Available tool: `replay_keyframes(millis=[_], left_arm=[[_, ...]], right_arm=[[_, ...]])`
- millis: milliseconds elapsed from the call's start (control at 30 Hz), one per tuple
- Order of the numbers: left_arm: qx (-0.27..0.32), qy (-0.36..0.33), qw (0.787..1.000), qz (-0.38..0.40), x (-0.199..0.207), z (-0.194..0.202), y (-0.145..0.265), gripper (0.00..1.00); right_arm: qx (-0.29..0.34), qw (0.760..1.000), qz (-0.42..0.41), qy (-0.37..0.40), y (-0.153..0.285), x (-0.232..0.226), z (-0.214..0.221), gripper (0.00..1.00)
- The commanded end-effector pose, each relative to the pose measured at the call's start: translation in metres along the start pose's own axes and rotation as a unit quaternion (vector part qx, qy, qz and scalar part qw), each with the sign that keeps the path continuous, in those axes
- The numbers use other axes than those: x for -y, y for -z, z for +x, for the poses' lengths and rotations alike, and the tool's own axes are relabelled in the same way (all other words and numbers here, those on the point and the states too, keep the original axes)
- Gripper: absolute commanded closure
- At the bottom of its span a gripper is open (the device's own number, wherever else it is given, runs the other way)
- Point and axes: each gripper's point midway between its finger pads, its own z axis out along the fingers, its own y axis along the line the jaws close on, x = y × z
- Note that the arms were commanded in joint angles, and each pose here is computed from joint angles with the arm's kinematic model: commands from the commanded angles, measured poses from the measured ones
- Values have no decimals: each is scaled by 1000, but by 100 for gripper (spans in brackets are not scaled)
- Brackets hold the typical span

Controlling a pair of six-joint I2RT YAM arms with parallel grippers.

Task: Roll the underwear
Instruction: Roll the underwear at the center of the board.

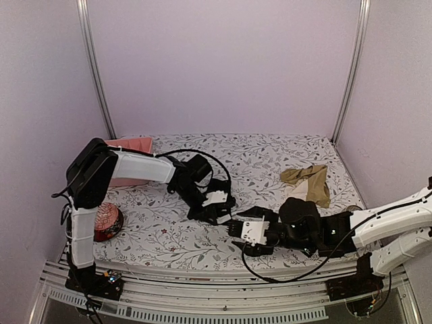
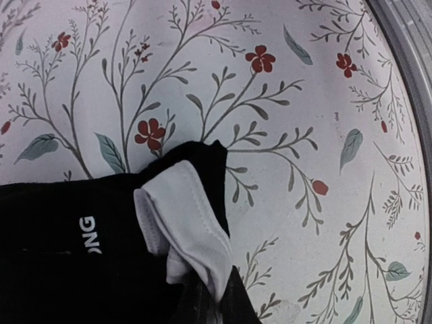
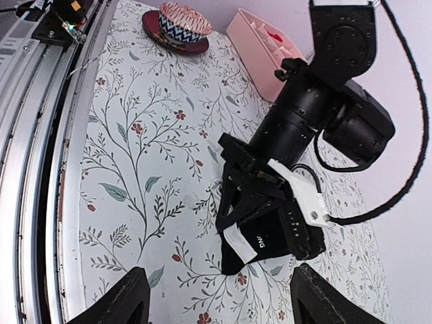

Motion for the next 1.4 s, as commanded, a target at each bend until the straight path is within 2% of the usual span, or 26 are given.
replay_keyframes(millis=[0, 333, 833, 1133, 1300, 1367], left_arm=[[-29, 78, 991, 104, 34, 27, -9, 100], [-11, 94, 985, 142, 40, 24, -7, 100], [-11, 94, 984, 149, 41, 25, -7, 100], [-13, 91, 984, 150, 43, 27, -7, 100], [-16, 85, 985, 152, 46, 30, -6, 100], [-19, 81, 985, 150, 46, 31, -5, 100]], right_arm=[[-22, 998, 7, 56, -32, -2, -4, 30], [-127, 982, 6, 141, -103, -20, 47, 43], [-199, 966, -5, 168, -136, -28, 103, 54], [-229, 958, -5, 174, -144, -32, 124, 73], [-236, 960, -17, 151, -143, -31, 128, 79], [-238, 960, -22, 144, -144, -32, 129, 89]])
